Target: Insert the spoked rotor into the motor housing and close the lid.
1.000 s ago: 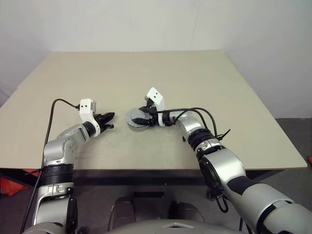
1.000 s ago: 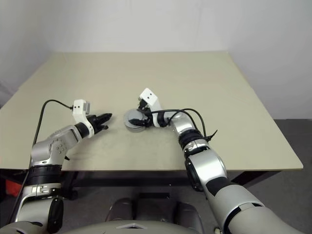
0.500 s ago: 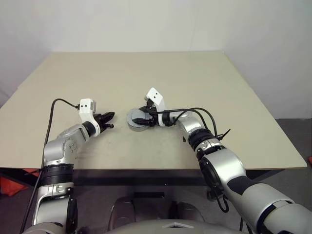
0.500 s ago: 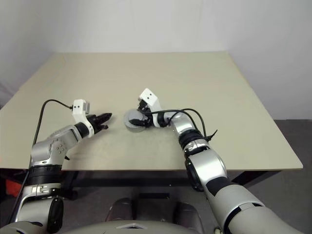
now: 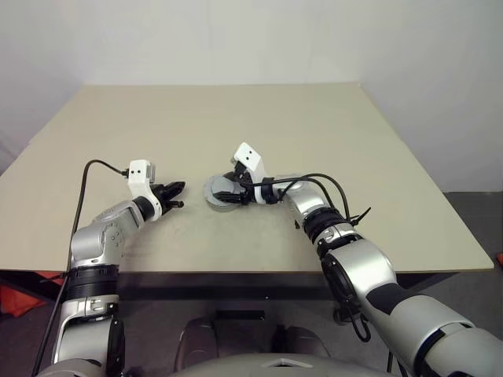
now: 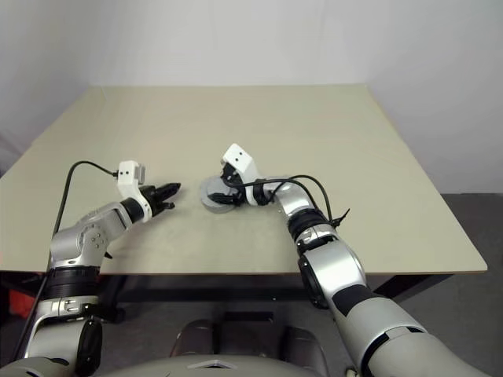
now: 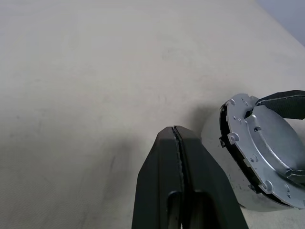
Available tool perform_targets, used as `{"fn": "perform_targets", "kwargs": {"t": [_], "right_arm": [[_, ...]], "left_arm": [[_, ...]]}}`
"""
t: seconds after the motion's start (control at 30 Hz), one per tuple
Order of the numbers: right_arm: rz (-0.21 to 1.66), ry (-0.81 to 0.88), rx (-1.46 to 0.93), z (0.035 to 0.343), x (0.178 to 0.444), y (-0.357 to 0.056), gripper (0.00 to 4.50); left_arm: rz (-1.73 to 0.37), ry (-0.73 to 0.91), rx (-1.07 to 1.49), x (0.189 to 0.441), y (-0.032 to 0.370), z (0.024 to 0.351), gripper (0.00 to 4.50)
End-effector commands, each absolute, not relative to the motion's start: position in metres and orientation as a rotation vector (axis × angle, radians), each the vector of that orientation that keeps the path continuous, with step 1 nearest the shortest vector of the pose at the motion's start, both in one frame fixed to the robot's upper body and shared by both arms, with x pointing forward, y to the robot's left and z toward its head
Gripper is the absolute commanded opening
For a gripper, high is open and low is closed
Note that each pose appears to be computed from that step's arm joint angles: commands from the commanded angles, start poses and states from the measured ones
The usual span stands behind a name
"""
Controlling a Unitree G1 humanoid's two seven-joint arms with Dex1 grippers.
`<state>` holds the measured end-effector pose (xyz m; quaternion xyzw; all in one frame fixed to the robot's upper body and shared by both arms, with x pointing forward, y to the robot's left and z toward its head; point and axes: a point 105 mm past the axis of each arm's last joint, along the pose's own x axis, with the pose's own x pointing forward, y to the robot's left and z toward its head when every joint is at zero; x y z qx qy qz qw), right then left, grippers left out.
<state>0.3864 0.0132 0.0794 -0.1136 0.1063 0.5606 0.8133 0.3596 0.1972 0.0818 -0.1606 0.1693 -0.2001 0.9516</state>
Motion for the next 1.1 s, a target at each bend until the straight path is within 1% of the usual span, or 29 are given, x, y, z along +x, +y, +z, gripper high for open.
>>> {"fn": "perform_targets", "kwargs": {"t": [0.03,0.33,0.37,0.43,0.47,0.63,0.97,1.1], "right_arm": [[1.198,0.248,-0.273,0.076,0.387,0.011,3.04],[1.192,0.257,-0.24,0.079,0.389,0.01,3.04],[1.19,0.25,-0.244,0.08,0.389,0.01,3.76],[1.166,0.232,-0.259,0.081,0.392,0.009,4.39],[1.159,0.226,-0.265,0.082,0.393,0.009,4.48],[1.148,0.217,-0.273,0.083,0.394,0.011,4.48],[1.216,0.173,-0.155,0.098,0.389,0.018,4.48],[1.21,0.179,-0.149,0.097,0.39,0.017,4.48]], "left_arm": [[-0.427,0.298,-0.311,0.361,0.193,0.094,0.0],[-0.431,0.298,-0.313,0.362,0.192,0.094,0.0],[-0.43,0.298,-0.314,0.362,0.193,0.094,0.0],[-0.429,0.298,-0.314,0.362,0.193,0.094,0.0],[-0.43,0.297,-0.314,0.362,0.193,0.094,0.0],[-0.43,0.297,-0.315,0.363,0.193,0.095,0.0],[-0.453,0.301,-0.328,0.363,0.188,0.096,0.0],[-0.452,0.307,-0.328,0.364,0.188,0.094,0.0]]}}
